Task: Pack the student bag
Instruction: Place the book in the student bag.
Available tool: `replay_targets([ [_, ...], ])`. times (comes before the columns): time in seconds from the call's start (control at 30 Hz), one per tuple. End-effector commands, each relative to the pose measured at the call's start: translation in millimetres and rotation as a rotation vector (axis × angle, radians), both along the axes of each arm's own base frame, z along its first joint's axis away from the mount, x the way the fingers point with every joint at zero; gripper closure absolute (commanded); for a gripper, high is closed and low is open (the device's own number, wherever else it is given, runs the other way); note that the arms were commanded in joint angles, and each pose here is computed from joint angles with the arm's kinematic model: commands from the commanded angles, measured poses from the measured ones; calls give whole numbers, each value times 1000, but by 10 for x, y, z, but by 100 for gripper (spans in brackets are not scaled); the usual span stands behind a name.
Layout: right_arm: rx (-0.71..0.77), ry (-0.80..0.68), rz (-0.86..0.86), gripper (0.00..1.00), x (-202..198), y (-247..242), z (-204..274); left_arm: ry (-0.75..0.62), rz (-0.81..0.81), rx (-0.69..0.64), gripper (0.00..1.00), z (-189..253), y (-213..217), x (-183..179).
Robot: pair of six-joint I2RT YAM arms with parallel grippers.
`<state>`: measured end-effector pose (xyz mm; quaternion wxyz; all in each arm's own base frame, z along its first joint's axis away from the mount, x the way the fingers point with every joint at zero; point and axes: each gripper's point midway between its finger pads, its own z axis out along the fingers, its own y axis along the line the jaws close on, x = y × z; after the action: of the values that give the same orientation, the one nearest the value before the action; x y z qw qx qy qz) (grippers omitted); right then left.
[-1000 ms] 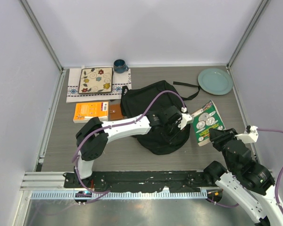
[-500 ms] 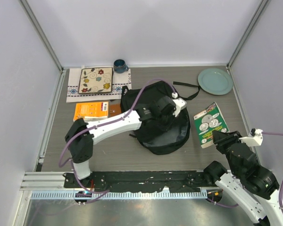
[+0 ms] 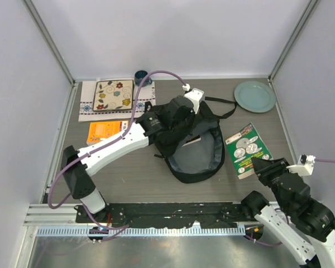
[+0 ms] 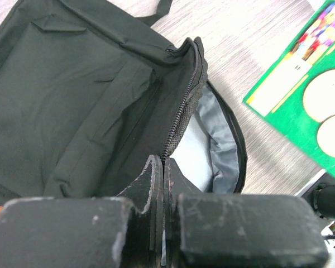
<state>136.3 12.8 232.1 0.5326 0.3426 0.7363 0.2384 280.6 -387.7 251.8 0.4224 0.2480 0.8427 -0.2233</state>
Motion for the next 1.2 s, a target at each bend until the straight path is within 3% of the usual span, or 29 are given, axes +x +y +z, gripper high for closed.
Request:
replay_targets([
  [0.0, 198, -73, 99, 100, 83, 355, 319, -140, 35, -219, 100, 806, -8, 39],
  [0.3, 384, -13, 292, 100, 321, 1092, 12, -219, -41, -304, 100, 1116, -7, -79],
  [0.47, 466, -75, 328, 100, 530, 1328, 79, -230, -87, -313, 100, 1151, -43, -144],
  [0.73, 542, -52, 349, 100, 865, 1681, -178, -206, -156, -340, 100, 1131, -219, -262],
  [0.8, 587, -119, 359, 100, 963, 1744, -37, -207, -161, -349, 100, 1157, -236, -282],
  [1.0, 593, -171, 310, 100, 1288, 1853, -113, -189, -180, -354, 100, 1118, -271, -327],
  [1.17, 539, -106, 148, 100, 1597, 1782, -499, -178, -187, -359, 100, 1073, -278, -355],
])
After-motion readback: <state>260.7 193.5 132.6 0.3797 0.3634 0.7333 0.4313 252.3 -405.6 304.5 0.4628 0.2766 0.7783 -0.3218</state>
